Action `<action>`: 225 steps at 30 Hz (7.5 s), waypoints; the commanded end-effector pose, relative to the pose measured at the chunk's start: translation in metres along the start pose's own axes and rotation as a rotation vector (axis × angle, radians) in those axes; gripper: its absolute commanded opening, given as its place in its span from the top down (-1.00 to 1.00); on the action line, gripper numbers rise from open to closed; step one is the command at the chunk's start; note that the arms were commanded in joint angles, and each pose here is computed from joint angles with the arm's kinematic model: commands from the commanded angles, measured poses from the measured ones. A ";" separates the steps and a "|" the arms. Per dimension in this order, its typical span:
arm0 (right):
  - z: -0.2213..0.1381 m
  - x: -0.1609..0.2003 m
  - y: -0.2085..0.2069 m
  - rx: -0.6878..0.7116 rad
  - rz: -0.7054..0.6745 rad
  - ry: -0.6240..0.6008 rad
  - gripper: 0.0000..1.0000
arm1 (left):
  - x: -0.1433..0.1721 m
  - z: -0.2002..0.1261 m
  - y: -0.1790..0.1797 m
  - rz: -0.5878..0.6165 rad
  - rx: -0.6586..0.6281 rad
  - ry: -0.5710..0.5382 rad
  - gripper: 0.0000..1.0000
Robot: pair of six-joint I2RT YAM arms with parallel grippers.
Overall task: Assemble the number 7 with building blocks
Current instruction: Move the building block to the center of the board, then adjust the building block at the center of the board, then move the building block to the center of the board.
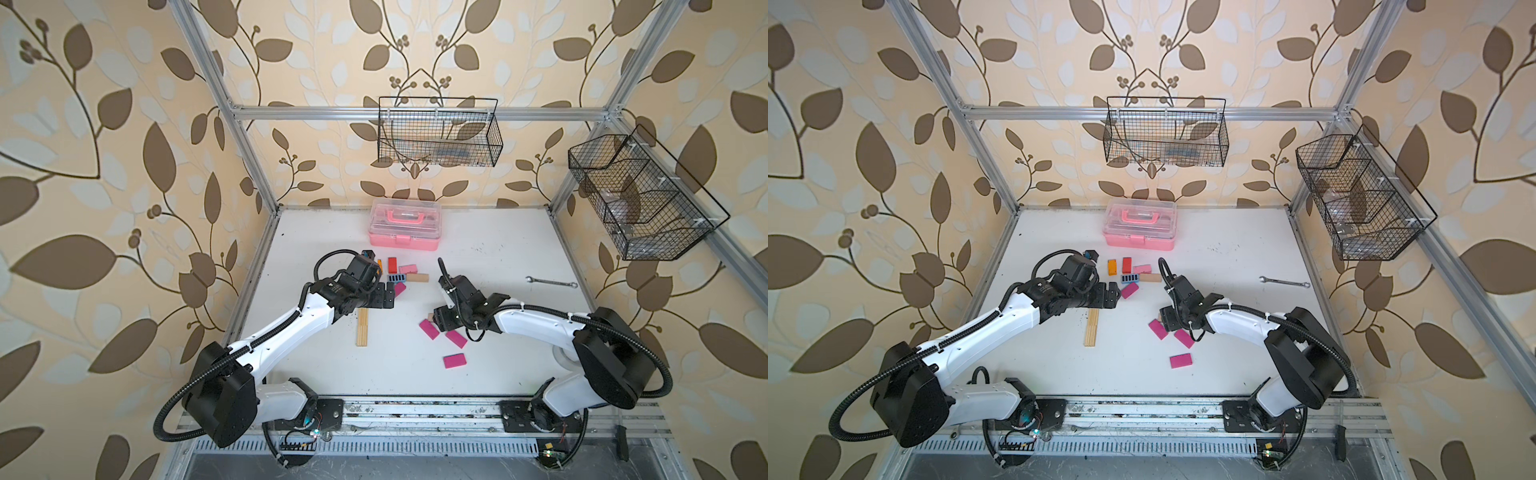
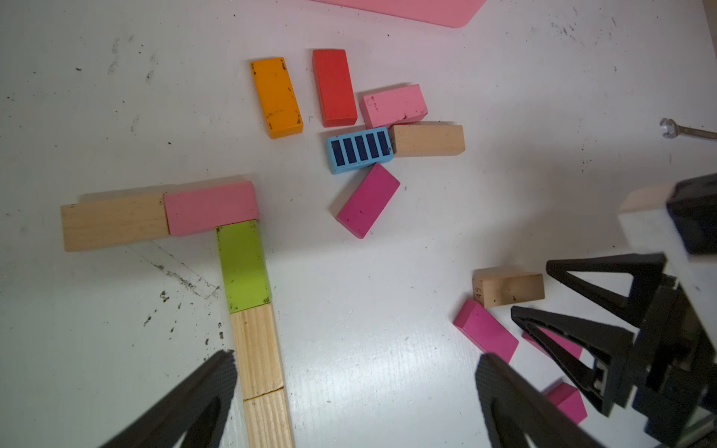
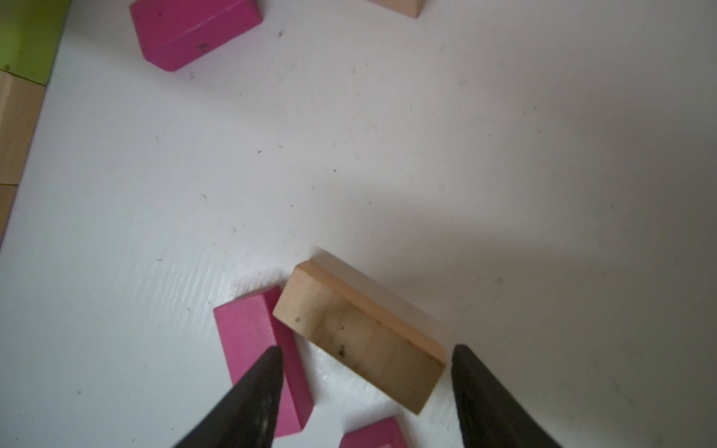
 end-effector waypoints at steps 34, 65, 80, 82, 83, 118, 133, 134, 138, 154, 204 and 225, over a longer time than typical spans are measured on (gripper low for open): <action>0.036 -0.033 -0.028 -0.011 -0.058 0.038 0.37 | 0.002 -0.006 0.003 0.042 -0.014 -0.006 -0.98; -0.048 -0.072 -0.128 0.123 0.143 -0.190 -0.32 | -0.023 0.133 -0.035 0.435 -0.001 0.392 -0.71; -0.072 -0.071 -0.114 0.066 0.087 -0.271 -0.35 | -0.025 0.149 -0.031 0.450 0.004 0.434 -0.30; -0.072 -0.071 -0.110 0.054 0.072 -0.277 -0.36 | -0.025 0.149 -0.031 0.463 0.011 0.440 -0.21; -0.071 -0.071 -0.109 0.048 0.067 -0.276 -0.36 | -0.025 0.148 -0.032 0.467 0.021 0.442 -0.15; -0.062 -0.070 -0.098 -0.052 0.064 -0.290 -0.36 | -0.047 0.134 -0.028 1.231 0.133 0.457 0.39; -0.059 -0.067 -0.096 -0.066 0.047 -0.277 -0.37 | -0.043 0.138 -0.030 1.194 0.152 0.492 0.17; -0.058 -0.067 -0.095 -0.070 0.042 -0.276 -0.37 | -0.046 0.135 -0.032 1.190 0.153 0.477 0.13; -0.051 -0.069 -0.089 -0.087 0.014 -0.260 -0.37 | -0.062 0.117 -0.039 1.152 0.138 0.377 -0.05; 0.023 -0.125 -0.002 -0.218 -0.223 -0.151 -0.45 | -0.119 -0.049 -0.011 0.421 -0.126 -0.338 -0.98; 0.116 -0.152 -0.003 0.155 -0.496 0.125 0.04 | -0.014 -0.145 0.031 0.154 0.018 -0.400 -0.98; 0.039 -0.142 0.010 0.030 -0.377 -0.055 0.02 | -0.018 -0.134 0.024 0.143 0.060 -0.368 -0.98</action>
Point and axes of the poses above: each gripper's point midway between its finger pads, its own z axis out along the fingers, its own y axis along the line the jaws close on, x = y × z, the point moved 7 cm from there along -z, back along the fingers, and after that the axes turned 4 degrees about -z, right-handed, at the moved point
